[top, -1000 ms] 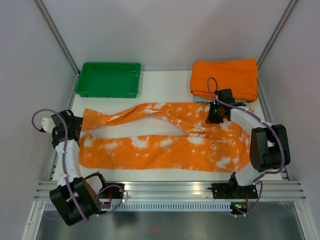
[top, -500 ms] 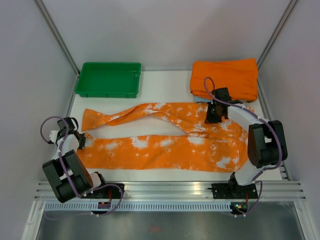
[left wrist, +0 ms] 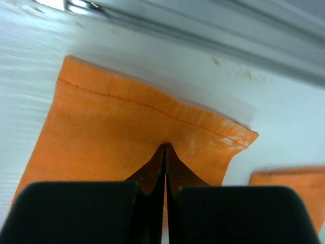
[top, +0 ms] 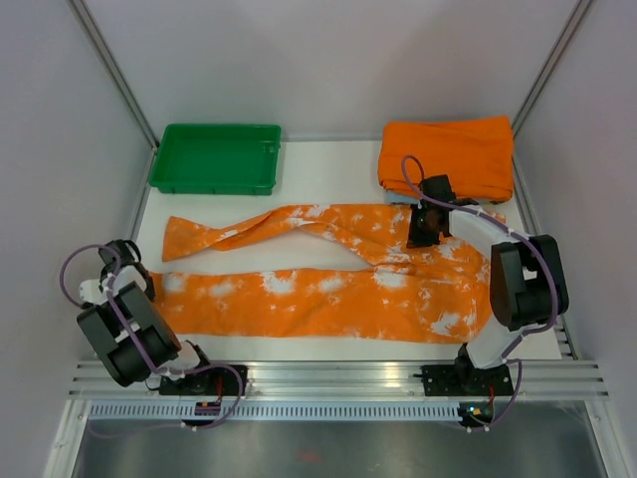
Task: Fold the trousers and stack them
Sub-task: Flatten the trousers out
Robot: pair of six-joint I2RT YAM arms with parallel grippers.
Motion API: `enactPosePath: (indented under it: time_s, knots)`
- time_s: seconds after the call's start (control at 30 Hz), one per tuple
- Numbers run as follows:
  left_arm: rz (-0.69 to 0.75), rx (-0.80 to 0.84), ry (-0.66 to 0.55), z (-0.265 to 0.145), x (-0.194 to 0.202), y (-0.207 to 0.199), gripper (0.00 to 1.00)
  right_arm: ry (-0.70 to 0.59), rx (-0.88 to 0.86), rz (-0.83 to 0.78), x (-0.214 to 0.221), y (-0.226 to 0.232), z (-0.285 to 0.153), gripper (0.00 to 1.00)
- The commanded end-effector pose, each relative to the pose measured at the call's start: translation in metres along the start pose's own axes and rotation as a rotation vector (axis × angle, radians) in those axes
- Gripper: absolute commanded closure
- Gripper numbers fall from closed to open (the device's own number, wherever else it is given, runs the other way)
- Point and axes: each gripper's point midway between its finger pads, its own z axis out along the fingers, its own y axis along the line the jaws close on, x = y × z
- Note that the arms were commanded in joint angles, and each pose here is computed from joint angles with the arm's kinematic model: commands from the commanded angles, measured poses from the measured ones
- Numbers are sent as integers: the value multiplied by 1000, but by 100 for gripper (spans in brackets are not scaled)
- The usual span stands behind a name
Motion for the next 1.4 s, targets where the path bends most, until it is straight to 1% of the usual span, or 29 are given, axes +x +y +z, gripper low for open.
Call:
enactPosePath:
  time_s: [0.0,0.1,0.17,0.23,0.27,0.33,0.37,0.4,0.43,0.47,0.5,0.53,0.6,0.63,0.67,0.7,0.73,0.77,0.8,0.83,0.87,0.9,0.97,1.0,1.07,1.13,1.23,1.3,1.37]
  knots:
    - [-67,-323,-94,7,-20,83,98,-30,10,11,-12,4,4,89]
    - [-126,-365,-84,0,-24,96,98,-37,36,21,-14,-1,8,90]
    - [-139,-321,-99,-7,-32,87,98,-51,52,24,-18,-3,9,90]
    - [-124,-234,-102,-13,-40,68,98,-69,72,30,-23,-5,7,91]
    - [-83,-160,-111,-22,-48,53,98,-86,81,30,-29,-5,5,92]
    - [-64,-24,-108,-36,-57,23,93,-116,87,29,-39,-5,-2,92]
    - [-6,67,-128,-49,-66,6,83,-137,78,29,-47,-1,-6,93]
    - [32,238,-118,-61,-70,-29,73,-160,68,30,-54,2,-12,92]
    - [82,344,-116,-77,-74,-53,60,-171,59,26,-60,6,-16,92]
    - [157,431,-104,-89,-72,-71,34,-200,45,23,-71,11,-24,92]
    - [209,574,-57,-112,-64,-104,25,-213,40,21,-76,13,-31,91]
    - [262,648,-42,-123,-57,-120,18,-226,33,18,-81,16,-35,91]
    - [318,748,21,-140,-42,-149,16,-261,20,12,-93,21,-47,90]
    - [387,789,42,-147,-23,-162,15,-268,24,11,-95,21,-50,89]
    - [436,801,53,-149,-13,-170,12,-288,24,15,-99,22,-57,89]
    - [510,808,90,-149,9,-188,6,-297,32,16,-99,20,-59,89]
    - [607,789,115,-142,26,-189,3,-307,40,23,-99,17,-60,88]
    - [663,773,139,-137,38,-194,0,-313,53,35,-96,13,-61,87]
    - [705,779,140,-141,42,-210,0,-312,57,43,-95,12,-62,87]
    - [800,708,201,-117,68,-203,0,-310,60,49,-93,10,-62,87]
    - [828,678,204,-109,71,-204,0,-309,61,55,-88,8,-64,87]
    - [849,660,179,-105,70,-212,0,-309,63,63,-85,7,-64,87]
    - [906,591,181,-84,72,-203,1,-321,66,73,-79,3,-66,87]
    - [923,556,145,-79,66,-202,2,-324,74,76,-77,1,-67,86]
    - [978,496,101,-70,56,-193,7,-325,83,80,-73,-3,-67,85]
    - [1027,472,93,-66,53,-187,10,-315,96,80,-70,-6,-63,85]
    - [1057,440,149,-58,62,-173,11,-296,82,78,-69,-3,-58,85]
    - [1052,389,155,-43,66,-161,11,-272,74,80,-68,-1,-51,85]
    - [1046,366,174,-33,71,-154,14,-264,62,85,-68,2,-48,85]
